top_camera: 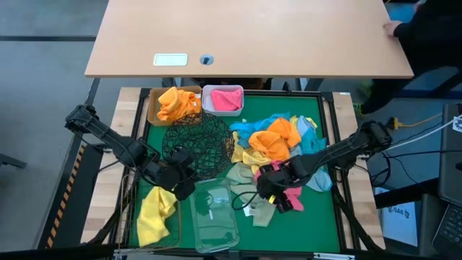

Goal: Sort microfiber towel by color & place in baskets
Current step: Put the light green microfiber towel into the transparent bin, then put the orange microfiber towel into the orange bin

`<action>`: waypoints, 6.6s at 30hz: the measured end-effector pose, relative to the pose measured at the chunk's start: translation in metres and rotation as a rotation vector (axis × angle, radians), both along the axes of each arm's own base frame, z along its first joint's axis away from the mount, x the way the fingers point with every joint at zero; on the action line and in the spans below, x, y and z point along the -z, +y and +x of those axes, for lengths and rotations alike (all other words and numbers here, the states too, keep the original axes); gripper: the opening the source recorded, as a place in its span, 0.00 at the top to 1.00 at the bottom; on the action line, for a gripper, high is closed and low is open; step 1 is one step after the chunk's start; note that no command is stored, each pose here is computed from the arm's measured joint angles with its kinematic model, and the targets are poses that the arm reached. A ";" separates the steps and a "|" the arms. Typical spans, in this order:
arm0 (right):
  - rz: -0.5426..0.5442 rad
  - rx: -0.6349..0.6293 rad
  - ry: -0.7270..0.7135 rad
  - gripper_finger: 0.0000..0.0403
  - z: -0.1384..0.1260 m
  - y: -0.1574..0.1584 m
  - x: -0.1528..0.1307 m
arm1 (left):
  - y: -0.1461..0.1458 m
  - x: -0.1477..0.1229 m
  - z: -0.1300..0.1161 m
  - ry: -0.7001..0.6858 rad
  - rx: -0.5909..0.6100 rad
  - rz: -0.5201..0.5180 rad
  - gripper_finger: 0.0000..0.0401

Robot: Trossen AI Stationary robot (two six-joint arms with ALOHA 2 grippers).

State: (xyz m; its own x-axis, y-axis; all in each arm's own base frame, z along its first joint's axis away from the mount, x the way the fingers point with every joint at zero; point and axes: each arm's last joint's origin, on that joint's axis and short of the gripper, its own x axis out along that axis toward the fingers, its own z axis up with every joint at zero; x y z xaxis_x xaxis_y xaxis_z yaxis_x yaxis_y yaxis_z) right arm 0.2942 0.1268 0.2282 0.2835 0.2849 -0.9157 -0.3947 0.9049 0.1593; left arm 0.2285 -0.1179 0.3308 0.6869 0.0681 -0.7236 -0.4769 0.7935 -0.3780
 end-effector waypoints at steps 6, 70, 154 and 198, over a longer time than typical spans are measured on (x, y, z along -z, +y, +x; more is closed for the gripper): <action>-0.056 0.009 0.070 0.53 0.010 0.003 0.027 | 0.001 -0.001 0.001 -0.025 -0.024 0.028 0.70; 0.100 -0.008 -0.447 0.99 0.031 0.011 -0.205 | 0.006 -0.006 0.003 -0.093 -0.006 0.356 0.70; -0.009 -0.152 -0.296 0.93 0.151 0.039 -0.079 | 0.006 -0.005 0.003 -0.074 0.036 0.390 0.70; -0.343 0.133 -0.186 0.49 -0.021 -0.035 -0.207 | 0.006 -0.005 0.004 -0.080 0.032 0.391 0.70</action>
State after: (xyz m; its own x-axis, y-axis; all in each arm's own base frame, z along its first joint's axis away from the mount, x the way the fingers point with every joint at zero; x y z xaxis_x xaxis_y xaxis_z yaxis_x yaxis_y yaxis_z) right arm 0.2732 0.0914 0.4349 0.4669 -0.0785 -0.8808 -0.2641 0.9382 -0.2236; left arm 0.2320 -0.1121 0.3363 0.7464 0.3052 -0.5913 -0.4305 0.8991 -0.0793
